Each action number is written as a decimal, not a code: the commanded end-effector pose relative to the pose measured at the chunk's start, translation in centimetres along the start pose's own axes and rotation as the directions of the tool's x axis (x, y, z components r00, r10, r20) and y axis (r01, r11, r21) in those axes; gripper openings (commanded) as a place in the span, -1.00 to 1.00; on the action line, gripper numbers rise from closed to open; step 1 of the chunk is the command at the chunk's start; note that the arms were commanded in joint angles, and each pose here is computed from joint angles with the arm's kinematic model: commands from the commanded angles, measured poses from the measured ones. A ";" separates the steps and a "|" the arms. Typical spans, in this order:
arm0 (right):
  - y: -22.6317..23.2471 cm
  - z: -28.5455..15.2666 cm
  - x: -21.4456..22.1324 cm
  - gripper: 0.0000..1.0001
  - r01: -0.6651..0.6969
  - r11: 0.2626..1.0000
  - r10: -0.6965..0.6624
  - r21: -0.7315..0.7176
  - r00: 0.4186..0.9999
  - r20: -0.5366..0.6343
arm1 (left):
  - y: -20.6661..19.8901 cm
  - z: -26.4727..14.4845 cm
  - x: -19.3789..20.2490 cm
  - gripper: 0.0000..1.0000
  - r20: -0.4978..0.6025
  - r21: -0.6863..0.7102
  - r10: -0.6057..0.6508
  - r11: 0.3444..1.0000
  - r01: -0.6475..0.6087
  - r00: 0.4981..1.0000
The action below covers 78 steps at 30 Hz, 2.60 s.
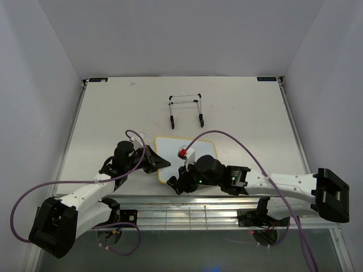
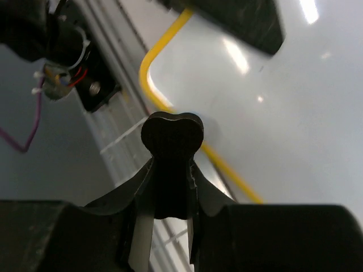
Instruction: Erase the whiteboard
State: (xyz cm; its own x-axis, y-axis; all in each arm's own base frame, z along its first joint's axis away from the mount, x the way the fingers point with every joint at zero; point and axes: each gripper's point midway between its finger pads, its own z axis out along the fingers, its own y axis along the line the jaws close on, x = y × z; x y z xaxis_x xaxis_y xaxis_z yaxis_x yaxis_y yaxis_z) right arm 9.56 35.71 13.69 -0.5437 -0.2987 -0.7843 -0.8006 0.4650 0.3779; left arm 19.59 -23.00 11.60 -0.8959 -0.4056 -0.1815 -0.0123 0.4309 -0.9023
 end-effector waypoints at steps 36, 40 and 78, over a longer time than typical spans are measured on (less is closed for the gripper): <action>-22.2 -7.5 13.7 -0.84 -0.203 0.649 0.504 0.733 0.836 -0.215 | -0.8 0.4 -2.2 -1.00 0.096 0.015 0.052 0.998 -0.054 0.994; -23.0 -8.1 14.0 -0.84 -0.183 0.632 0.523 0.753 0.818 -0.240 | -1.0 0.4 -2.3 -1.00 0.092 0.014 0.067 0.998 -0.068 0.994; -22.1 -11.7 -0.2 -0.85 -0.343 0.829 0.329 0.441 0.938 0.110 | -2.5 -0.1 -2.2 -1.00 0.062 0.028 0.133 0.990 -0.135 0.989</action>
State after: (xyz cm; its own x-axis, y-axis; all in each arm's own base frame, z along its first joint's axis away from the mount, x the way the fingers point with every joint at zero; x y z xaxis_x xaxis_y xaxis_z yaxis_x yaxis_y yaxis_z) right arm 25.35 10.96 9.44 -0.7776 0.0160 -0.6285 -0.1411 0.9697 0.1993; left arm 21.20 -22.70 12.88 -0.8672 -0.4180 -0.2708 0.0543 0.4611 -0.8857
